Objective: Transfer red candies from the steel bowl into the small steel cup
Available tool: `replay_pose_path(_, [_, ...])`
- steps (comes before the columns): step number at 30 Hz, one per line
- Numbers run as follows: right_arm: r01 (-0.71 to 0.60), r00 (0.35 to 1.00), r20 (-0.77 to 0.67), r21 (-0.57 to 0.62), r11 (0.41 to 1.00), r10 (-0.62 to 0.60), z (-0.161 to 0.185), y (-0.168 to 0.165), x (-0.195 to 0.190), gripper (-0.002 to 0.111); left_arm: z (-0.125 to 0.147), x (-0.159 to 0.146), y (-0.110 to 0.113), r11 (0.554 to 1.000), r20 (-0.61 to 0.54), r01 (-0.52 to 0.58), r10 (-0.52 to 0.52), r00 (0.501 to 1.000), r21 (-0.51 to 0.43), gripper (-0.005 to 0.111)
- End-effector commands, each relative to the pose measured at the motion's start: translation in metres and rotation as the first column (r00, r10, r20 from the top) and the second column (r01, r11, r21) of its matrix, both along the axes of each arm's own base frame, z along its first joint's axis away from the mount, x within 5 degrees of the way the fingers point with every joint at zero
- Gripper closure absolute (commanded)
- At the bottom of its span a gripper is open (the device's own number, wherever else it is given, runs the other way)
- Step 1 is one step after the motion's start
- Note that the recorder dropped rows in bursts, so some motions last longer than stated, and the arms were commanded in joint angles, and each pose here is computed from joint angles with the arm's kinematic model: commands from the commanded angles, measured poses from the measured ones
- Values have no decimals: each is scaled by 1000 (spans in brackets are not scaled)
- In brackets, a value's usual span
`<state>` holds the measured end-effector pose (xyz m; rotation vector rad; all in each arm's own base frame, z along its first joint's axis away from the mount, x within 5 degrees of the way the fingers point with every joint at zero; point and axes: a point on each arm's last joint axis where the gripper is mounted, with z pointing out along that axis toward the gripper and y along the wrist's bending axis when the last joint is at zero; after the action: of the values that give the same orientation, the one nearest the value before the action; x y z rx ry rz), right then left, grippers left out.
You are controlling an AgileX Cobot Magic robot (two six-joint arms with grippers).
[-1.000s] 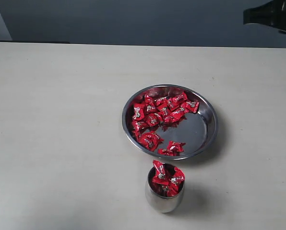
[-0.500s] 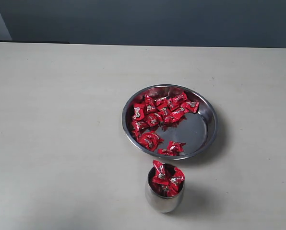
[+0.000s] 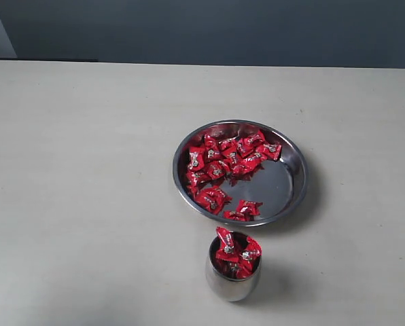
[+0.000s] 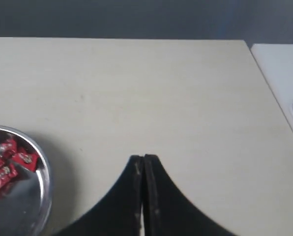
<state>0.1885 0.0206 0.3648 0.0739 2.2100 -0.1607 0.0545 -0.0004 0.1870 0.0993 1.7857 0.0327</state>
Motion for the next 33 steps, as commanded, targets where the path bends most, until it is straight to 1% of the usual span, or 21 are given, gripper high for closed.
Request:
replay_pose_path(1, [-75,980,188,82,994,58,-13,-8,-14,109,-1,0,0,1000,6,-3,3,1000,-4,106])
replay_pose_path(4, [-71,955,295,128,989,30,-24,-18,-40,109,-1,0,0,1000,6,-3,3,1000,-4,106])
replay_pose_path(6, [-41,945,326,139,989,-7,-35,-24,-59,109,-1,0,0,1000,6,-3,3,1000,-4,106])
replay_pose_path(11, [52,934,344,150,987,-101,-61,-34,-97,109,-1,0,0,1000,6,-3,3,1000,-4,106])
replay_pose_path(14, [55,939,329,142,988,-100,-73,-34,-112,109,-1,0,0,1000,6,-3,3,1000,-4,106])
replay_pose_path(22, [58,950,292,177,982,-108,-89,-32,-119,109,-1,0,0,1000,6,-3,3,1000,-4,106])
replay_pose_path(25, [29,936,343,153,988,-81,-99,-31,-125,109,-1,0,0,1000,6,-3,3,1000,-4,106])
replay_pose_path(28, [8,917,392,155,988,-69,-106,-29,-134,109,-1,0,0,1000,6,-3,3,1000,-4,106])
replay_pose_path(33, [2,906,417,147,989,-64,-113,-29,-140,109,-1,0,0,1000,6,-3,3,1000,-4,106])
